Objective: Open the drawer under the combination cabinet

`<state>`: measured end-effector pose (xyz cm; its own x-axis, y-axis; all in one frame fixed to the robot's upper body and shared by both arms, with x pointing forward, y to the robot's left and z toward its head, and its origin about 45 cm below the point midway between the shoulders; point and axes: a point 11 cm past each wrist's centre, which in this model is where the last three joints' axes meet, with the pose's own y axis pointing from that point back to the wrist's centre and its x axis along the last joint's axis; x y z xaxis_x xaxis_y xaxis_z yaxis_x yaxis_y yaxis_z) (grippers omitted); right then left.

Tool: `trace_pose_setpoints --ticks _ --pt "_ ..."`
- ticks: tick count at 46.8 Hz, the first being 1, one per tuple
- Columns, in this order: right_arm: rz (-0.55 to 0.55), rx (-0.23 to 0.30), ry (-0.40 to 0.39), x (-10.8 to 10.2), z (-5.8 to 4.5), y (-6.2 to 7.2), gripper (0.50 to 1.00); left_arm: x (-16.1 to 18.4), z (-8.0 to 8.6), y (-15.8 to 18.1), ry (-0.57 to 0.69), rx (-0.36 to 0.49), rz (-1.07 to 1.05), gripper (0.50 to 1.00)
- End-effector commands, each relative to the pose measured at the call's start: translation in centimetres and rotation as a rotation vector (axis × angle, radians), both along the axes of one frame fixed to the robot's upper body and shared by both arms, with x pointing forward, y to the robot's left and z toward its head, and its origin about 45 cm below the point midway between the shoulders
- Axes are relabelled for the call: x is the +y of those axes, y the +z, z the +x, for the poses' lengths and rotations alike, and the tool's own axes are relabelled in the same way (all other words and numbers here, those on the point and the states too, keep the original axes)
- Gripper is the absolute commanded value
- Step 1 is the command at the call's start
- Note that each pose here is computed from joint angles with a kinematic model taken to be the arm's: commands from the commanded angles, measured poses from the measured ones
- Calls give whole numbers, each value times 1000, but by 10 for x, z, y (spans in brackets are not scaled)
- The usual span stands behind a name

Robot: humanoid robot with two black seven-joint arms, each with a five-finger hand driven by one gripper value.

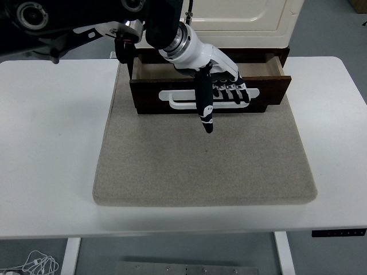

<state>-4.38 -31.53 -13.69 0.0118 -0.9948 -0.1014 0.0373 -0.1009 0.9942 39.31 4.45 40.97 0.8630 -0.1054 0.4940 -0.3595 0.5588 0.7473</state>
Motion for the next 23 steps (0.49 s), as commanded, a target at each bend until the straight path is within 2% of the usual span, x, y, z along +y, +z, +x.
trace_pose_setpoints --ticks 1,16,23 --pt "0 0 0 0 0 0 926 -2 0 4 -4 -3 -13 1000" --pt "0 0 0 0 0 0 926 -11 0 35 -8 -51 -80 1000" --pt "0 0 0 0 0 0 926 -10 2 36 -3 -53 -82 1000"
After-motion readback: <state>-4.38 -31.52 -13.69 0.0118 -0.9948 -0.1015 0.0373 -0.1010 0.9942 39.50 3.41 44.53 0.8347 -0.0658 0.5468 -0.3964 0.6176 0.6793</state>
